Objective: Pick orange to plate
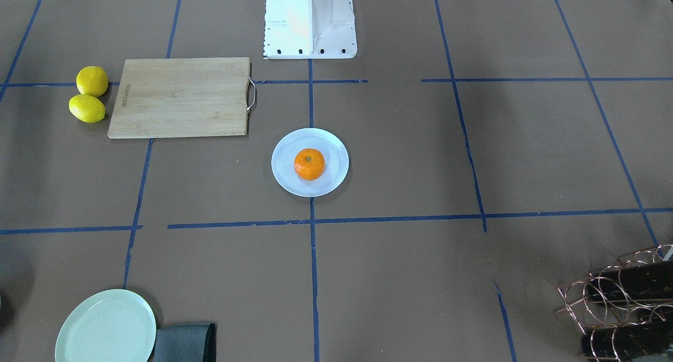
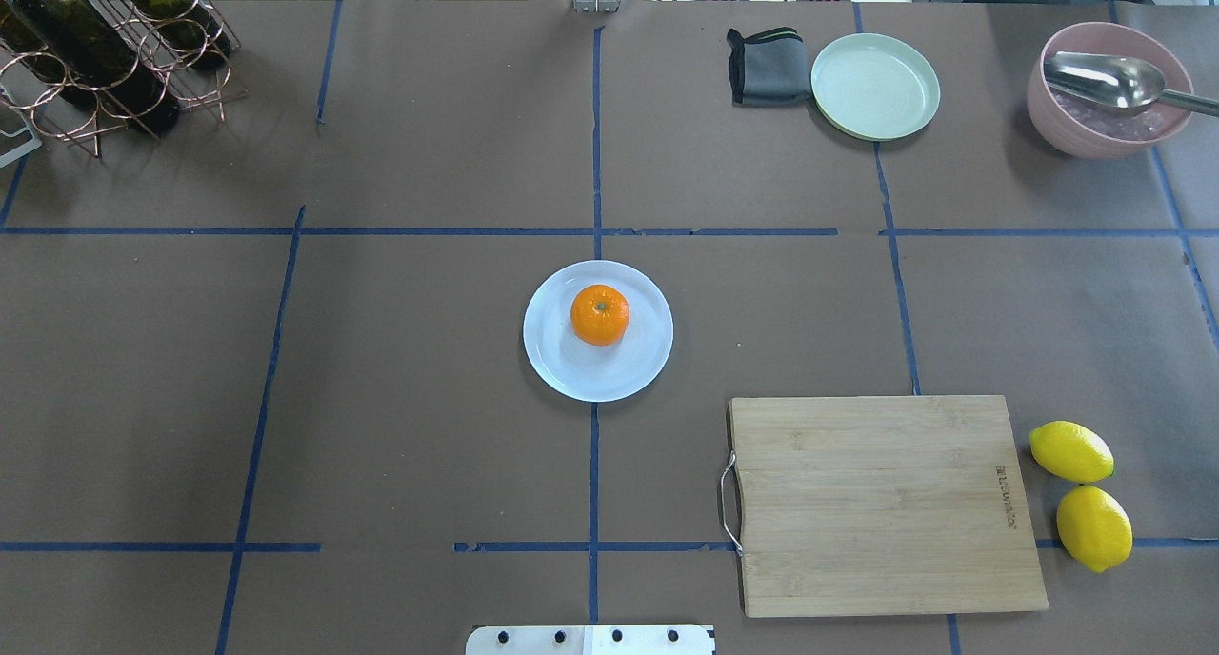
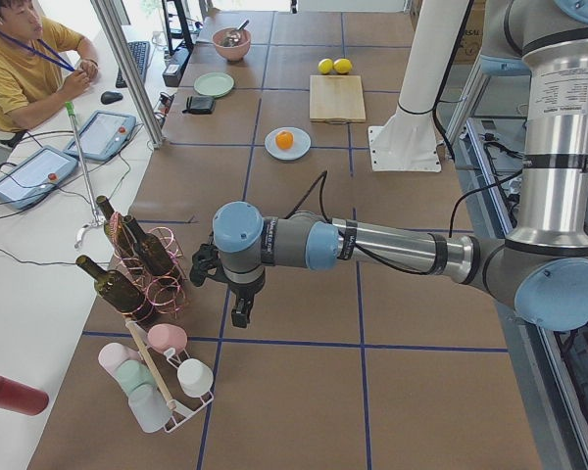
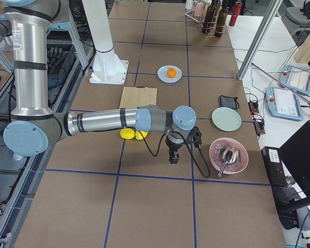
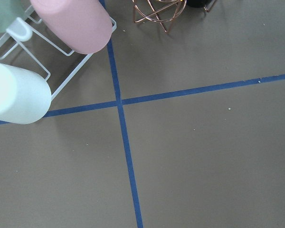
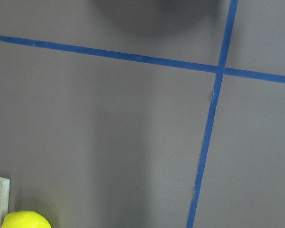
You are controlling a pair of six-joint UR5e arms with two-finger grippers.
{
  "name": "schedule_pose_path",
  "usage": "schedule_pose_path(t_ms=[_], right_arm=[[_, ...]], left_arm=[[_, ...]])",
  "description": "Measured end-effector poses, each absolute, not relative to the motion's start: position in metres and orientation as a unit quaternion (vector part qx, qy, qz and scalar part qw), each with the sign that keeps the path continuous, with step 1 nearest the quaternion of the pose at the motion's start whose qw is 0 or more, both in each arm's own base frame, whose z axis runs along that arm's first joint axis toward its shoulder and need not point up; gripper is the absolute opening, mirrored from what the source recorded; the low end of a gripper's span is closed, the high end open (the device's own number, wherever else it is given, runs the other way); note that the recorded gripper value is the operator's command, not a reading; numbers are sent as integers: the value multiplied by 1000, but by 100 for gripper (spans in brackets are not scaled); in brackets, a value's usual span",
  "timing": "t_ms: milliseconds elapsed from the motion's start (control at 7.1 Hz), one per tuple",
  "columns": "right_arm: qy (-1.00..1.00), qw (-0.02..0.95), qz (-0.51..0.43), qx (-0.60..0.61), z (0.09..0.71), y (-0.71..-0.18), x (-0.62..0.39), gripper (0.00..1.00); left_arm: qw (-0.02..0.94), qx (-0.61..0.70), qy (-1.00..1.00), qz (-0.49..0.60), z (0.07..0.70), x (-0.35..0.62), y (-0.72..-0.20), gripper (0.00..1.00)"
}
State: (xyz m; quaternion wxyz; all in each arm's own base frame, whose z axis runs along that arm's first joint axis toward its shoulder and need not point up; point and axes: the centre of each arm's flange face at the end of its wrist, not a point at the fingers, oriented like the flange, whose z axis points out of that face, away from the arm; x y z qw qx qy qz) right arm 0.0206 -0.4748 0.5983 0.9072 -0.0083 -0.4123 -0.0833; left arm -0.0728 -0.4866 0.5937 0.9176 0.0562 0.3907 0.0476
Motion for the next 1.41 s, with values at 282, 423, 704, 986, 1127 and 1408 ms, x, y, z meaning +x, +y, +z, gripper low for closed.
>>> schedule_pose_path(t_ms=[282, 423, 704, 986, 1127, 1408], right_arm=[[-409, 909, -83, -9, 599, -475, 21, 100], [-409, 909, -82, -10, 600, -475, 21, 100], [-409, 909, -80, -12, 600, -474, 21, 100], [-410, 909, -77, -14, 601, -474, 21, 100], [-410, 909, -76, -15, 602, -475, 21, 100], [-412, 908, -72, -20, 606, -475, 20, 100]], left_arm=[[922, 43, 383, 37, 606, -74, -481, 100], [922, 37, 383, 35, 613, -74, -476, 100], [922, 29, 385, 32, 620, -73, -472, 100], [917, 25, 397, 31, 619, -70, -474, 100], [915, 26, 400, 31, 618, -69, -475, 100], [915, 23, 402, 31, 620, -68, -474, 100]])
